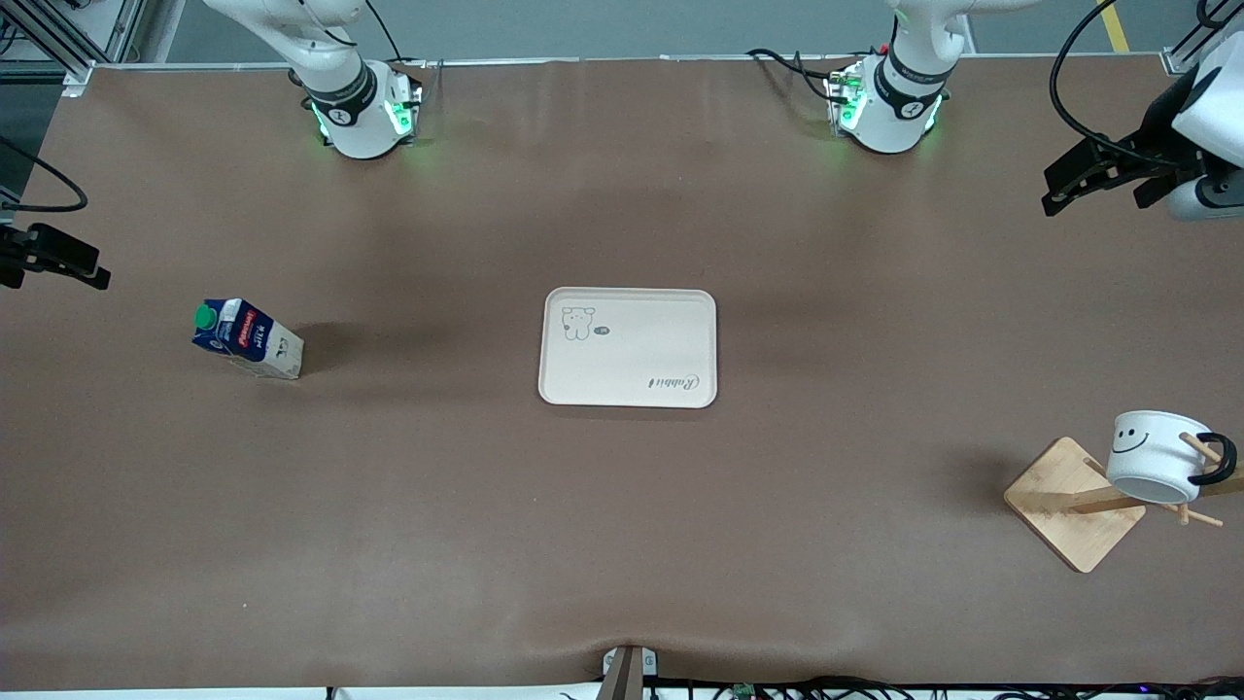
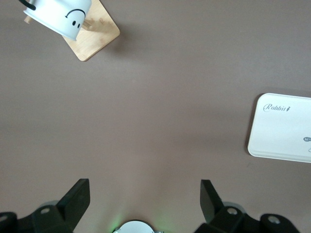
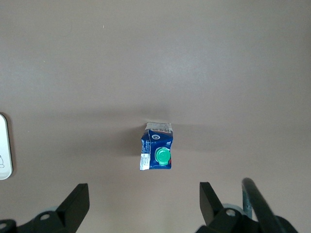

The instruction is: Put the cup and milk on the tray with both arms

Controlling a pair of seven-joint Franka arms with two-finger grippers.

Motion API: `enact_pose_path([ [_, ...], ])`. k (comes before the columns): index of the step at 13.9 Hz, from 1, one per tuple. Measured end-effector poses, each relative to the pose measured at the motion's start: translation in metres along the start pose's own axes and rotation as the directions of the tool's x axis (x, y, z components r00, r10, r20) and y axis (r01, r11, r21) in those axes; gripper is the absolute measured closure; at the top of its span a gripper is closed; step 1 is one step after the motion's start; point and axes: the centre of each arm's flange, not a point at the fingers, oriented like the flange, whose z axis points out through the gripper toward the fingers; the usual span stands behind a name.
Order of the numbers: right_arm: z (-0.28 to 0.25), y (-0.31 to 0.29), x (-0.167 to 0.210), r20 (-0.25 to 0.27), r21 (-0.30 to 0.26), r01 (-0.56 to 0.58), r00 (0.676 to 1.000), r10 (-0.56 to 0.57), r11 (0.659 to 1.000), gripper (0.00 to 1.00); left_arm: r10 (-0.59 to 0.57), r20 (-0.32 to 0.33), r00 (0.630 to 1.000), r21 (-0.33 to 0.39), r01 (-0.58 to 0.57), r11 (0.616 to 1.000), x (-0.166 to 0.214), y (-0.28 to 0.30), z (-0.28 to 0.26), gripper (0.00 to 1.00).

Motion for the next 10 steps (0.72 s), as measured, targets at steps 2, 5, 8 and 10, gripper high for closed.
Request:
enact_pose_path([
  [2, 0.001, 0.0, 0.001, 0.002, 0.0, 0.0, 1.0, 0.0, 1.0, 0.0, -0.004, -0.008, 1.0, 0.006, 0.004, 1.0, 0.0, -0.002, -0.003, 0.0],
  [5, 0.002, 0.0, 0.001, 0.003, 0.0, 0.0, 1.0, 0.0, 1.0, 0.0, -0.006, -0.019, 1.0, 0.009, 0.006, 1.0, 0.001, -0.004, -0.006, 0.0],
  [8, 0.001, 0.0, 0.001, 0.002, 0.0, 0.0, 1.0, 0.0, 1.0, 0.0, -0.025, -0.024, 0.999, 0.024, 0.026, 0.999, 0.011, -0.014, 0.005, 0.0],
  [10, 0.001, 0.001, 0.001, 0.002, 0.0, -0.001, 1.0, 0.001, 1.0, 0.0, -0.05, -0.049, 0.998, 0.018, 0.051, 0.999, 0.026, -0.027, 0.018, 0.0],
])
